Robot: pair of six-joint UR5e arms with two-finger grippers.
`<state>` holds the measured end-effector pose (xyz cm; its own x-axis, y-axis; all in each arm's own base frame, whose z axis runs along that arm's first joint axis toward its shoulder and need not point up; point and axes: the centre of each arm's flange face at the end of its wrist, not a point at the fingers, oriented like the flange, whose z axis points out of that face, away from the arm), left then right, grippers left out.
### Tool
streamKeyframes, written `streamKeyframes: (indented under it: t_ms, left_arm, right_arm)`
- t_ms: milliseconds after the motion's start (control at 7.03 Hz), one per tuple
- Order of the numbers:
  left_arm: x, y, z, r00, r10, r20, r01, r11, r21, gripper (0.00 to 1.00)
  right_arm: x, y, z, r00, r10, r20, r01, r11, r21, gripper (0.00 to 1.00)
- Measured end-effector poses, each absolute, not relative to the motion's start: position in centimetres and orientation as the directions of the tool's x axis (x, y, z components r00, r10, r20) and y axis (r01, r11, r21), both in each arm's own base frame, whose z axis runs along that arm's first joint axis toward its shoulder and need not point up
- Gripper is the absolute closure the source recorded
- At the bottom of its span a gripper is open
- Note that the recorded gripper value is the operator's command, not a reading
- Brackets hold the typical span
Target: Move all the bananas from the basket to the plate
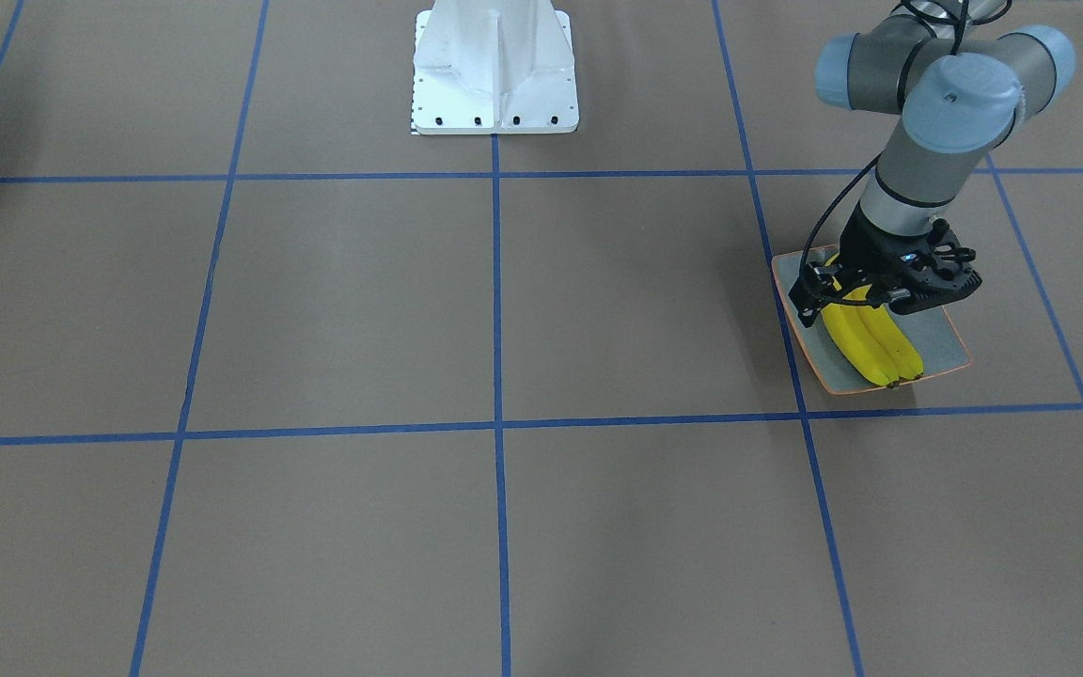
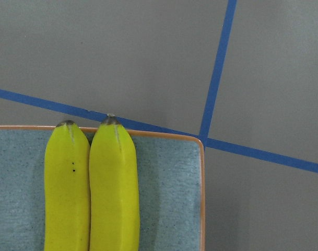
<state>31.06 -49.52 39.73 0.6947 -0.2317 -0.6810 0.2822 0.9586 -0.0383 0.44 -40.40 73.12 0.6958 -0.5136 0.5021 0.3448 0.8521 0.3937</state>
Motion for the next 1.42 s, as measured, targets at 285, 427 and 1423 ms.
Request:
streamKeyframes:
  t_ms: [285, 427, 1423]
  left_arm:
    - [31.2, -49.4, 39.8, 0.695, -0.23, -0.681, 0.28, 0.959, -0.039, 0.0]
    - [31.3, -49.3, 39.8, 0.695, -0.231, -0.681, 0.279, 0.959, -0.041, 0.0]
    - [32.4, -48.8, 39.5, 0.693, -0.234, -0.682, 0.275, 0.96, -0.05, 0.0]
  right_arm:
    - [0.4, -40.4, 73.2, 0.69, -0.526, 0.497, 0.356, 0.845, 0.4, 0.35]
    - [0.4, -40.5, 73.3, 0.687, -0.532, 0.495, 0.361, 0.841, 0.403, 0.38]
    - [0.4, -41.2, 73.6, 0.687, -0.546, 0.48, 0.377, 0.832, 0.407, 0.38]
